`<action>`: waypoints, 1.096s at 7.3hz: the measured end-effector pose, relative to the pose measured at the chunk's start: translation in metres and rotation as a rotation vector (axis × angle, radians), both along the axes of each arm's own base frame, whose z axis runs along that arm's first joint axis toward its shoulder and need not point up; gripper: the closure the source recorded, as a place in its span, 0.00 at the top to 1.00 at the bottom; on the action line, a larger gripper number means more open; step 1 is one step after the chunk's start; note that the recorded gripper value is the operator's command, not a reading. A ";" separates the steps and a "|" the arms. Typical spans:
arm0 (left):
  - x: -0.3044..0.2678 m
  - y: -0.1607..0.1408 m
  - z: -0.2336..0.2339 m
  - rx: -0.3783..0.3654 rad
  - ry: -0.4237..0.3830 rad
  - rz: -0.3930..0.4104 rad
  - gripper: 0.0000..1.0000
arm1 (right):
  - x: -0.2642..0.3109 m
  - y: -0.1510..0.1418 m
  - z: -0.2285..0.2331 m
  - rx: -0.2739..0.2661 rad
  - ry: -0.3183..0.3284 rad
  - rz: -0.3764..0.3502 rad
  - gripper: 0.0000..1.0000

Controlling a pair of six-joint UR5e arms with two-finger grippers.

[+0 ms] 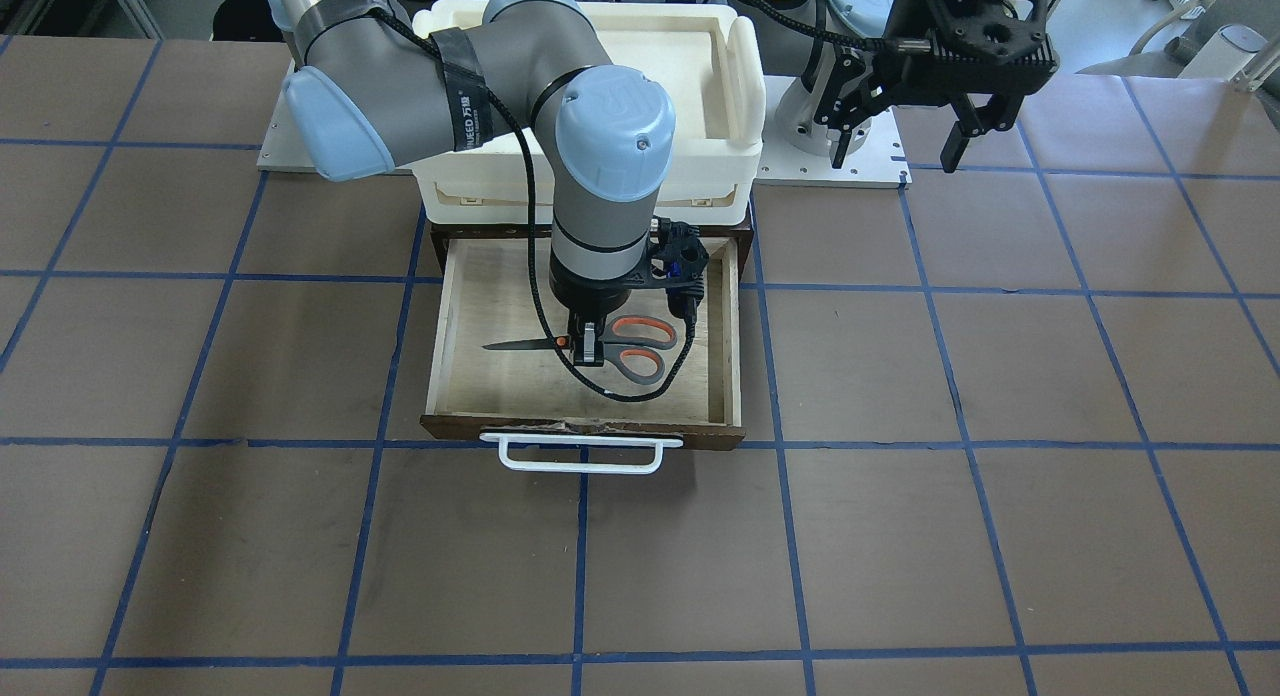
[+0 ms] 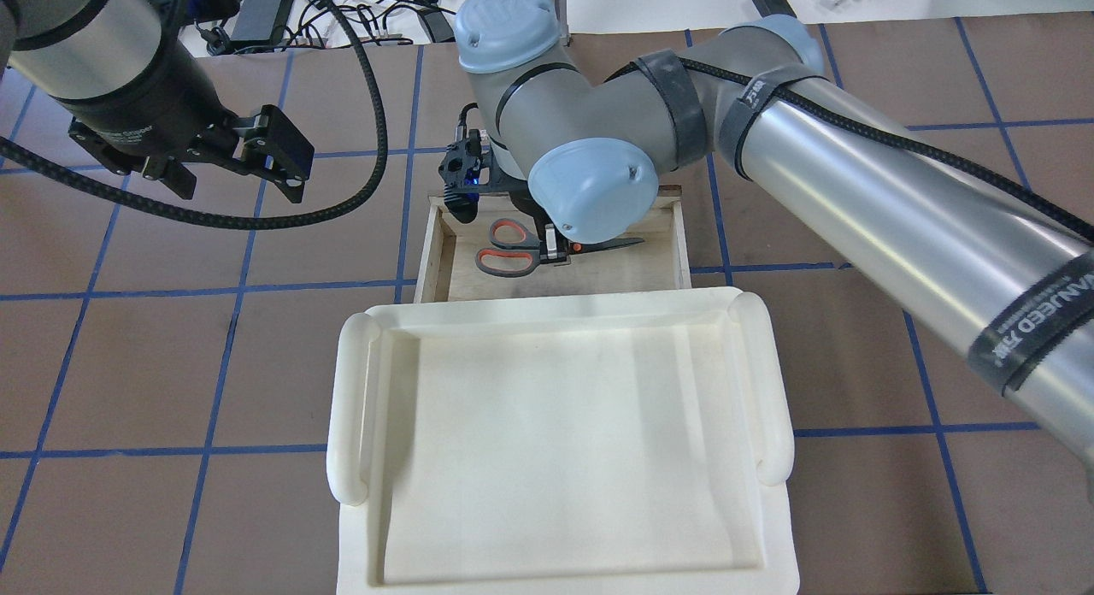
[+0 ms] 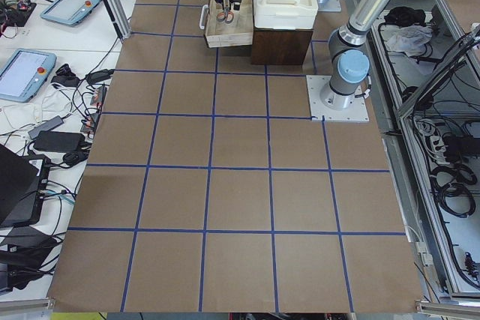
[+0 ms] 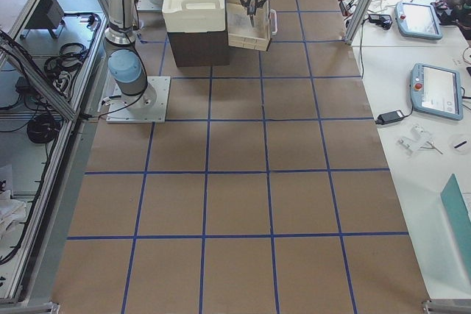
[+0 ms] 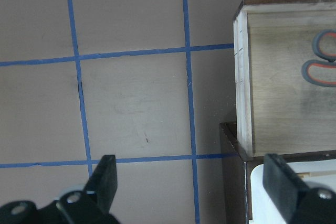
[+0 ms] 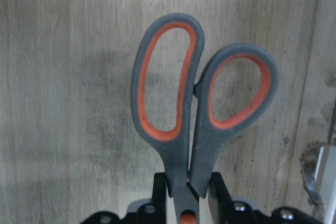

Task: Put scissors in drawer and close it
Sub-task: 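Lower the scissors into the drawer and open the right gripper, then raise the right gripper out of the drawer and withdraw it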

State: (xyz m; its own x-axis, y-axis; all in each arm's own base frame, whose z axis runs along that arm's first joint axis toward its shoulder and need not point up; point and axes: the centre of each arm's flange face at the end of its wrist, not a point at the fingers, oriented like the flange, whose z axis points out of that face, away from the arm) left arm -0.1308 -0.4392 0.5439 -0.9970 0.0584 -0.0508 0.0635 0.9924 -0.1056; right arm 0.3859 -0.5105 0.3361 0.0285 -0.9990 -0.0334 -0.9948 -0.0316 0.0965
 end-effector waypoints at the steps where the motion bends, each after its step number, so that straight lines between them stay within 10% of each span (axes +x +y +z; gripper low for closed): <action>1: 0.000 0.000 0.000 0.000 0.000 0.000 1.00 | 0.003 0.001 -0.004 0.002 0.001 0.002 0.54; 4: 0.000 -0.001 -0.001 0.000 0.001 0.000 1.00 | 0.002 0.007 -0.009 0.011 0.007 -0.016 0.99; 6: 0.000 -0.001 0.000 -0.002 0.000 0.000 1.00 | -0.002 0.007 0.008 -0.028 -0.009 -0.065 0.99; 8: -0.001 -0.002 -0.003 0.002 0.002 -0.002 1.00 | -0.038 -0.002 0.056 -0.117 -0.044 -0.334 1.00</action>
State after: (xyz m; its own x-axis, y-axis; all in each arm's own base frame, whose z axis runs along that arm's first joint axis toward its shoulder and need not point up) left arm -0.1317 -0.4414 0.5412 -0.9970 0.0604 -0.0483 0.0652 0.9925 -0.1037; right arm 0.3477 -0.5124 0.3920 -0.3019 -0.9503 0.0757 -0.9516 0.3052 0.0368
